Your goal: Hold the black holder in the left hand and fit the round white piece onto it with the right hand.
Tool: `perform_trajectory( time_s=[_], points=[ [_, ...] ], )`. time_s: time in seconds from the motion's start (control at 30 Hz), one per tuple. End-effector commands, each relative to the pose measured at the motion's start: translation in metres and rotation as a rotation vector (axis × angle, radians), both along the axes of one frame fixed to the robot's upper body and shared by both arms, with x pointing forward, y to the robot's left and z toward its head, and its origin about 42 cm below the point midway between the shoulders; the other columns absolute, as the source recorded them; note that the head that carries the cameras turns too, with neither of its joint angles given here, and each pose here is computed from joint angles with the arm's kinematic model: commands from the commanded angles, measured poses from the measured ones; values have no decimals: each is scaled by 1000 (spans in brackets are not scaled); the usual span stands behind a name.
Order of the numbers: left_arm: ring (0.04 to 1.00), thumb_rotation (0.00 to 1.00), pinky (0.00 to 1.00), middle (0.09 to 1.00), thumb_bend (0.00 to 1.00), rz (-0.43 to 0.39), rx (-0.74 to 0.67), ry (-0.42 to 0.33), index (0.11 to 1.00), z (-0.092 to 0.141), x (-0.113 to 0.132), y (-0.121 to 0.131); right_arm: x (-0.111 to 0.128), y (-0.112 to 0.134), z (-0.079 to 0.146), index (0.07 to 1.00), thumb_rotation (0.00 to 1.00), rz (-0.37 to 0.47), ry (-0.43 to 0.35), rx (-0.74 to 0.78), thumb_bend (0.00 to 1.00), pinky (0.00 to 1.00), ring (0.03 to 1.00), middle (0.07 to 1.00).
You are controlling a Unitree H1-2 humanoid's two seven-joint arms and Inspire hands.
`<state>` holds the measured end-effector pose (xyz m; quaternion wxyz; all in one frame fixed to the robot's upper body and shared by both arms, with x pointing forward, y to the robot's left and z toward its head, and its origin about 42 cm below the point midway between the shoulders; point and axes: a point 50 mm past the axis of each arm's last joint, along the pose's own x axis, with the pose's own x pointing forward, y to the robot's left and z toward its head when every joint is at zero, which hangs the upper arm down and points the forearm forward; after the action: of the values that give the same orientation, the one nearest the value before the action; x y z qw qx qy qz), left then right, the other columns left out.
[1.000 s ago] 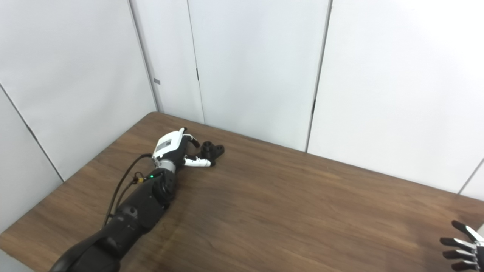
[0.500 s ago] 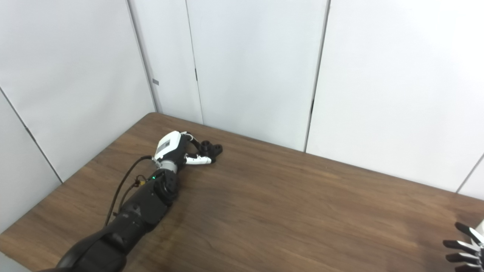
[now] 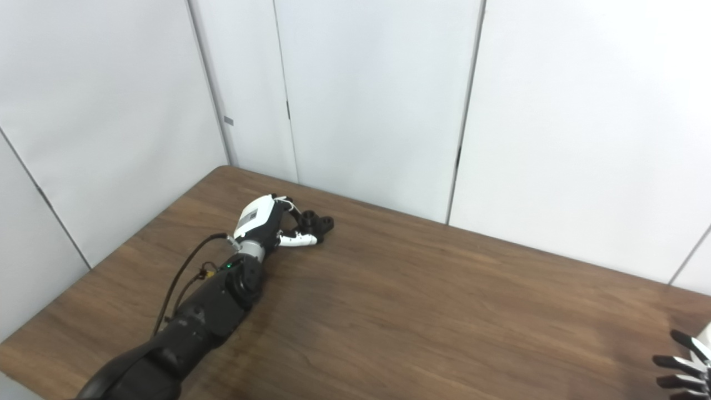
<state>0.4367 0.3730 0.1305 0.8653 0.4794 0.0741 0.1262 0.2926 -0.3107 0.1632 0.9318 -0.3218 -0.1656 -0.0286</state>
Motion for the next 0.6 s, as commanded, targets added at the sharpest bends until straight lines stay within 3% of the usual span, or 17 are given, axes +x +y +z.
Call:
perform_trajectory(
  time_s=[0.0,0.23,0.57],
  points=[
    [1000,74,1000,899,523,-116,-12,47,480,-14,-9,-24,7,2,17,834,171,4,-71,1,575,501,603,688],
    [1000,67,1000,908,525,-267,-47,44,480,-24,-32,-49,10,10,22,834,93,8,-74,-4,577,517,608,692],
    [1000,70,1000,935,525,-622,-39,84,480,-15,-63,-122,15,19,35,830,56,-2,-90,-49,597,506,600,692]
  ],
)
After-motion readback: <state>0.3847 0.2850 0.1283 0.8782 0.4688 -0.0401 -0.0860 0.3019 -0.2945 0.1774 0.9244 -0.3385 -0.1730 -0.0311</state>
